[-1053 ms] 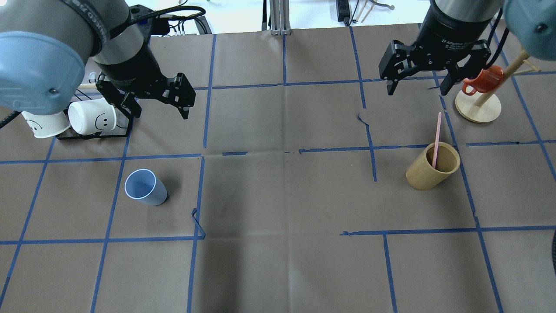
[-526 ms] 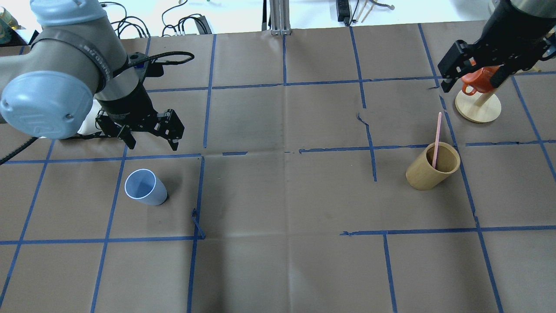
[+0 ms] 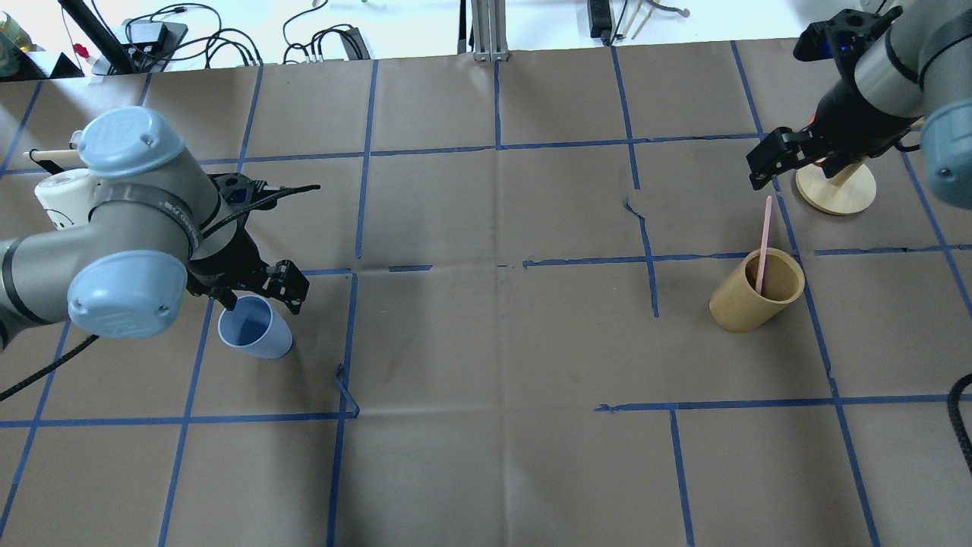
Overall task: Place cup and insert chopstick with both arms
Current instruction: 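Grasp the blue cup with left gripper while right grasps pink chopstick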
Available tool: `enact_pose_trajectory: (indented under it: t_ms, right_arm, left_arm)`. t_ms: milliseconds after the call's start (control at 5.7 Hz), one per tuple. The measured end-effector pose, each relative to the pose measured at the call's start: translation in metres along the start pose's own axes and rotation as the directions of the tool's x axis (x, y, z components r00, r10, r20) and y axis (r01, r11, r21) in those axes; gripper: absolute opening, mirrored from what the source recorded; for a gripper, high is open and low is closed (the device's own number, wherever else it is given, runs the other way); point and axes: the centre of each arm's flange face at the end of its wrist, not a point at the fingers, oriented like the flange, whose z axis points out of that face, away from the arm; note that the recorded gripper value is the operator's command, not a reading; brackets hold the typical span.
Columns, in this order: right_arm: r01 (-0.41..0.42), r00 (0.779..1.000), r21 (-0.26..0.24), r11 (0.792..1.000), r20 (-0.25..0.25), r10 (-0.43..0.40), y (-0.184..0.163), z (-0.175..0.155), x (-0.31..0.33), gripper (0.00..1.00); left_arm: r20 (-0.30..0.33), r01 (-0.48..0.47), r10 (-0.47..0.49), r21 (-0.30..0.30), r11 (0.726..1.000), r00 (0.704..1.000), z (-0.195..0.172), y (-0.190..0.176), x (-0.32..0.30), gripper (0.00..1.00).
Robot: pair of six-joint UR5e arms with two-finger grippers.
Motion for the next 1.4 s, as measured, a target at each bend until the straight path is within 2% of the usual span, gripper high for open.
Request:
enact_pose_trajectory:
  t_ms: [351,526,702,877,1053,1228,1404]
  right_arm:
    - [0.018,1.0,0.092,0.996,-0.025,-0.016,0.021,0.044,-0.006,1.0]
    - [0.022,0.999,0.108,0.994,-0.038,-0.018,0.026,0.052,-0.007,0.87]
    - [0.022,0.999,0.105,0.994,-0.043,-0.017,0.028,0.055,-0.007,0.62]
    - [0.021,0.999,0.095,0.995,-0.049,-0.016,0.03,0.056,-0.007,0.36]
    - [0.02,0.998,0.088,0.996,-0.056,-0.015,0.031,0.057,-0.006,0.17]
    - [0.018,0.998,0.08,0.997,-0.056,-0.014,0.032,0.056,-0.006,0.09]
    - [0.016,0.999,0.068,0.998,-0.053,-0.012,0.032,0.055,-0.005,0.08]
  left_arm:
    - [-0.005,0.002,-0.002,-0.005,1.0,1.0,0.025,0.005,0.0,0.26]
    - [-0.005,0.002,-0.002,-0.002,1.0,1.0,0.026,0.004,-0.001,0.04]
    - [-0.003,-0.001,0.001,0.004,1.0,1.0,0.026,0.003,-0.001,0.0]
    - [0.0,-0.002,0.002,0.012,1.0,1.0,0.024,0.002,-0.001,0.0]
    - [0.001,0.0,0.0,0.021,1.0,1.0,0.022,-0.001,0.0,0.0]
    - [0.004,0.025,-0.025,0.034,0.999,1.0,0.013,-0.007,0.004,0.0]
    - [0.0,0.08,-0.08,0.042,0.996,0.997,-0.006,-0.018,0.022,0.0]
